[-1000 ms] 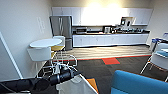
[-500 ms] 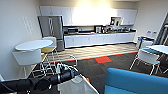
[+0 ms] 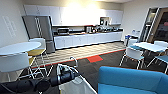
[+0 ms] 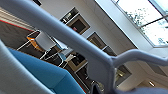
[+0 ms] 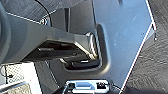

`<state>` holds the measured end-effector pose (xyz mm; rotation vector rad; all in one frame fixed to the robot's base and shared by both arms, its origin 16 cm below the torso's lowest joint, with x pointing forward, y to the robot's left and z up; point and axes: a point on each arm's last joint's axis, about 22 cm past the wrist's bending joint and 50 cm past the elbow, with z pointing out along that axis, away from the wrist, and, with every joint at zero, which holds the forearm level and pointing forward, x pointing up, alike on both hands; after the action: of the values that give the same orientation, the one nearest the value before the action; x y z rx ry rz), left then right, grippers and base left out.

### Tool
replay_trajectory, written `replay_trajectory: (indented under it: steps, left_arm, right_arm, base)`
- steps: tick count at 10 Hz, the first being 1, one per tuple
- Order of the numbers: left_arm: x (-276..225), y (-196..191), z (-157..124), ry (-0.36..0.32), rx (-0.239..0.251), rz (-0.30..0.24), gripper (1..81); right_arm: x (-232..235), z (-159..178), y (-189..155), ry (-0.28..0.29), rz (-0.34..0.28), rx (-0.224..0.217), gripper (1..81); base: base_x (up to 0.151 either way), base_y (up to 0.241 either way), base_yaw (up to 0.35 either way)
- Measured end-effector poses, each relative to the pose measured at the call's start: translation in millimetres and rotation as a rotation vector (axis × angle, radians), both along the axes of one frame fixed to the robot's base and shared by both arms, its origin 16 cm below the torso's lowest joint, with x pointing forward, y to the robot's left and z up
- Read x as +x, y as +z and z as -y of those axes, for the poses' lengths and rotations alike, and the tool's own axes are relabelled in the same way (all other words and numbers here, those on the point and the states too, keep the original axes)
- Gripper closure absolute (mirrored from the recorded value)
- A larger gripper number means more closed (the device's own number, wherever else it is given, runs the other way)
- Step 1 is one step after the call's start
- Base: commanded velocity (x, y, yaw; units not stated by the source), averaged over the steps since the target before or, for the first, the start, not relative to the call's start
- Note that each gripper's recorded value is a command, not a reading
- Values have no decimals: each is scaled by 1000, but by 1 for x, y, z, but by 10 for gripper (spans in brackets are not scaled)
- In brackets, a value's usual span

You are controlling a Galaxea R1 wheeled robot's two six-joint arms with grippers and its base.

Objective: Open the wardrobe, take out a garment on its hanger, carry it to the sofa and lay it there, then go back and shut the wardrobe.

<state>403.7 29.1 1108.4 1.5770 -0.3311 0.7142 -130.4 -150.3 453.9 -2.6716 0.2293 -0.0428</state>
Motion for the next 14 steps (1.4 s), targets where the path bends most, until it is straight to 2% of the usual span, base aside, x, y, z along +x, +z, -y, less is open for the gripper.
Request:
replay_trajectory:
  steps: [14]
  left_arm:
    - [-1,1,-2,2,3,9,811]
  right_arm:
    - [1,-1,0,0,2,1,10]
  base:
    - [0,0,-263]
